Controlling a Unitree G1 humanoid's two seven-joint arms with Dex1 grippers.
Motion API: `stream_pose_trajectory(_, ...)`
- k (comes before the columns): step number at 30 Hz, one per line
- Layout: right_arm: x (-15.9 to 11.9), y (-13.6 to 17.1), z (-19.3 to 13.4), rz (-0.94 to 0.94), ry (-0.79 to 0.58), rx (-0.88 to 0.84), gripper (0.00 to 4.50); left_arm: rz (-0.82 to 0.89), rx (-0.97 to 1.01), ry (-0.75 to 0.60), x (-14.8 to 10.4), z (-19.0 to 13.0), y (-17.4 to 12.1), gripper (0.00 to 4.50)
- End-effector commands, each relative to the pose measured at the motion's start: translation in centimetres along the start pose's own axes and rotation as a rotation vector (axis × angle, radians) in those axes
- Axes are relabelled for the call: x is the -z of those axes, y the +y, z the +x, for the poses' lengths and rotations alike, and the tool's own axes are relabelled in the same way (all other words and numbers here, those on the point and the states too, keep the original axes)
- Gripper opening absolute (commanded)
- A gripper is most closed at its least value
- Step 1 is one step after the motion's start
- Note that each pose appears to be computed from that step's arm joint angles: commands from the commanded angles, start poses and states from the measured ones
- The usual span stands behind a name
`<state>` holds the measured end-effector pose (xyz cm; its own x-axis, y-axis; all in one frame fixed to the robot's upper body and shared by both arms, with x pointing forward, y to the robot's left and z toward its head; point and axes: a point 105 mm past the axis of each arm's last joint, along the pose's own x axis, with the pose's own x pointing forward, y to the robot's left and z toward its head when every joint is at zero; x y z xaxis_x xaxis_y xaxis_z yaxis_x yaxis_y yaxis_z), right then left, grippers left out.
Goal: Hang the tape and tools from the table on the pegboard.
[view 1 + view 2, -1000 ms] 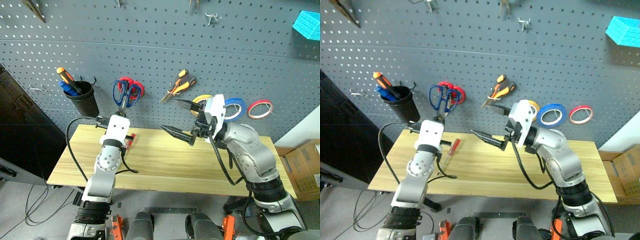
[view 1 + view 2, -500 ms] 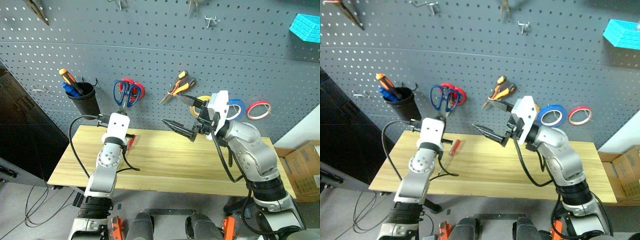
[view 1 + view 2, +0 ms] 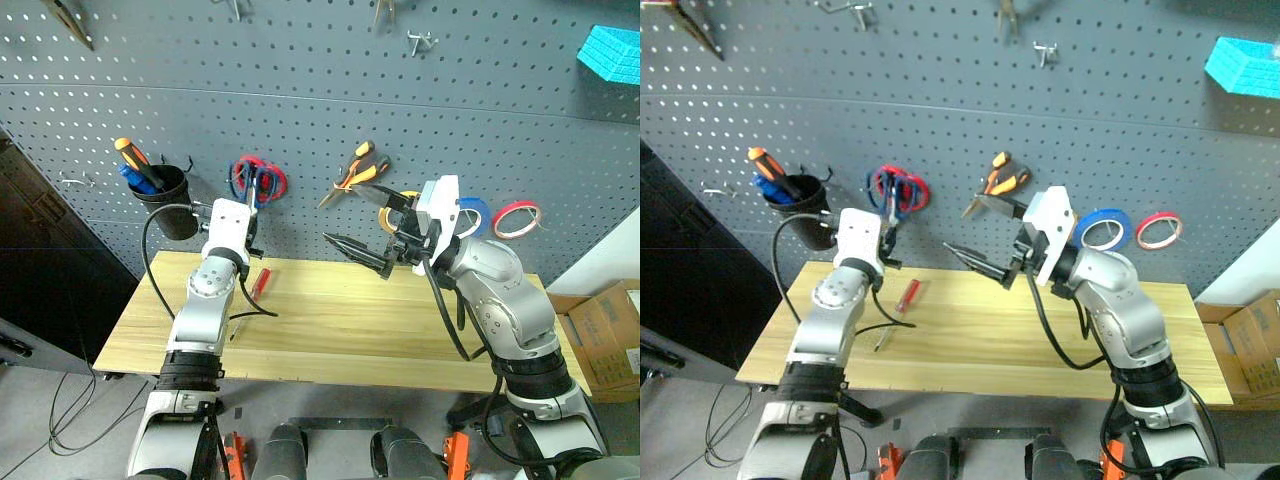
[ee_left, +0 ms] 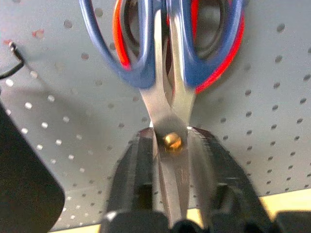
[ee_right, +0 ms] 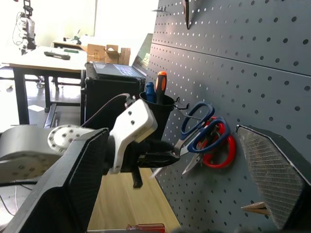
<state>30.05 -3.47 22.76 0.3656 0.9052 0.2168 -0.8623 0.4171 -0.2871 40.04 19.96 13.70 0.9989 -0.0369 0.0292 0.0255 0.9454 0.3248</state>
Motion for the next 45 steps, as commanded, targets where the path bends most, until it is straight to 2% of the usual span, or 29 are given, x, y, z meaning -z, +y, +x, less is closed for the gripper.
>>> stream_pose_trajectory(1, -1.4, -0.2, -0.2, -0.045, -0.037, 0.003, 4.50, -0.011, 0.022, -0.055, -1.4, 0.2, 0.0, 2.56)
stream_pose_trajectory(6, -1.4, -0.2, -0.4, -0.046, -0.029, 0.009, 4.50, -0.011, 0.033, -0.018, -0.4, 0.0, -0.4, 4.24)
stream_pose_trajectory(7, -1.4, -0.1, -0.5, -0.046, -0.029, 0.009, 4.50, -0.010, 0.033, -0.008, -0.1, -0.1, -0.5, 4.46)
stream_pose_trajectory(13, -0.5, 1.1, -1.0, -0.026, 0.046, -0.032, 4.50, 0.005, 0.097, 0.179, 5.2, -3.5, -2.1, 4.46)
stream_pose_trajectory(18, 3.1, 2.7, -1.3, -0.023, 0.233, -0.093, 4.50, -0.017, 0.116, 0.379, 9.8, -5.0, -3.0, 4.46)
stream_pose_trajectory(25, 4.8, 2.2, -0.8, -0.028, 0.289, -0.104, 4.50, 0.029, 0.160, 0.462, 10.8, -2.0, -3.4, 4.46)
stream_pose_trajectory(32, 6.3, 1.7, -0.7, -0.020, 0.364, -0.157, 4.50, 0.056, 0.152, 0.568, 11.6, 0.7, -2.3, 4.46)
stream_pose_trajectory(40, 6.1, 1.1, -1.1, -0.011, 0.364, -0.119, 4.50, 0.015, 0.200, 0.702, 13.9, 0.1, -2.5, 4.46)
stream_pose_trajectory(42, 6.0, 1.0, -1.4, -0.010, 0.366, -0.107, 4.50, -0.017, 0.216, 0.711, 14.0, 0.0, -2.8, 3.91)
stream_pose_trajectory(45, 5.9, 1.0, -1.7, -0.011, 0.371, -0.098, 4.50, -0.043, 0.237, 0.712, 13.8, 0.1, -3.2, 2.82)
